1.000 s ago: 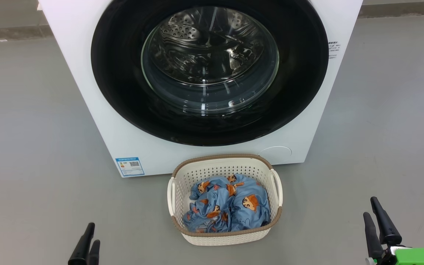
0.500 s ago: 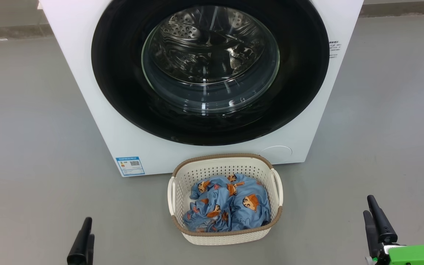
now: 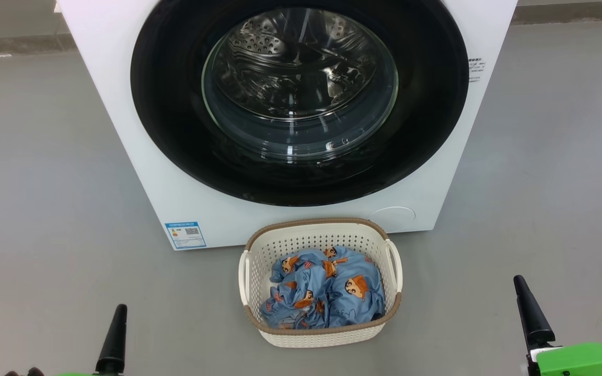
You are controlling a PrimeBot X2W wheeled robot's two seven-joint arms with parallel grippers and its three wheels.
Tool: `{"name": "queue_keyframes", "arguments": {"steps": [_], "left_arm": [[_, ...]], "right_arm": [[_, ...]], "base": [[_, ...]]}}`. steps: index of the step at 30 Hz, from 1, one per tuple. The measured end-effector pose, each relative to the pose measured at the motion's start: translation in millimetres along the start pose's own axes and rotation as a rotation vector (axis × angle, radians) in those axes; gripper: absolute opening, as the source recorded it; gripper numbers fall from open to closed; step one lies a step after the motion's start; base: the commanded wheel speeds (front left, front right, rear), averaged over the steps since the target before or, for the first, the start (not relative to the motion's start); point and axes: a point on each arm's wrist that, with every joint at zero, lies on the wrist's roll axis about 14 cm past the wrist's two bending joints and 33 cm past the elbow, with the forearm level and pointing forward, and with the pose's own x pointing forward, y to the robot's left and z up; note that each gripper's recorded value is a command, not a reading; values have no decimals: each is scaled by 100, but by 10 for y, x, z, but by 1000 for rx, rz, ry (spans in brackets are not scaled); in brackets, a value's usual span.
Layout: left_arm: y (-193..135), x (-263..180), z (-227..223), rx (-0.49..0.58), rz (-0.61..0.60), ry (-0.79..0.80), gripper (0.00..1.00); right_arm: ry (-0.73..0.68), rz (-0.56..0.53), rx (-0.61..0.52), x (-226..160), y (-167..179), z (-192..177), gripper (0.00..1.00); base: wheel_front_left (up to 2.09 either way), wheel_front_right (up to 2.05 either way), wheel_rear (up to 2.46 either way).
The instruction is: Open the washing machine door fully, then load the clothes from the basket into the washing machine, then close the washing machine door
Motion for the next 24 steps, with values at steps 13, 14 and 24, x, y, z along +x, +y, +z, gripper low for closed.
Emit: {"name": "queue_keyframes", "arguments": {"steps": [13,14,24], "left_arm": [[-107,-2,-3,251,-40,-4,100],[-103,-5,-6,264,-39,-2,100],[-164,-6,0,449,-65,-13,100]], "right_arm": [[14,29,-248,8,70,-52,100],[16,30,-268,8,70,-52,100],[32,47,-428,1,79,-100,100]], "base": [[0,0,0],[0,0,0],[0,0,0]]}}
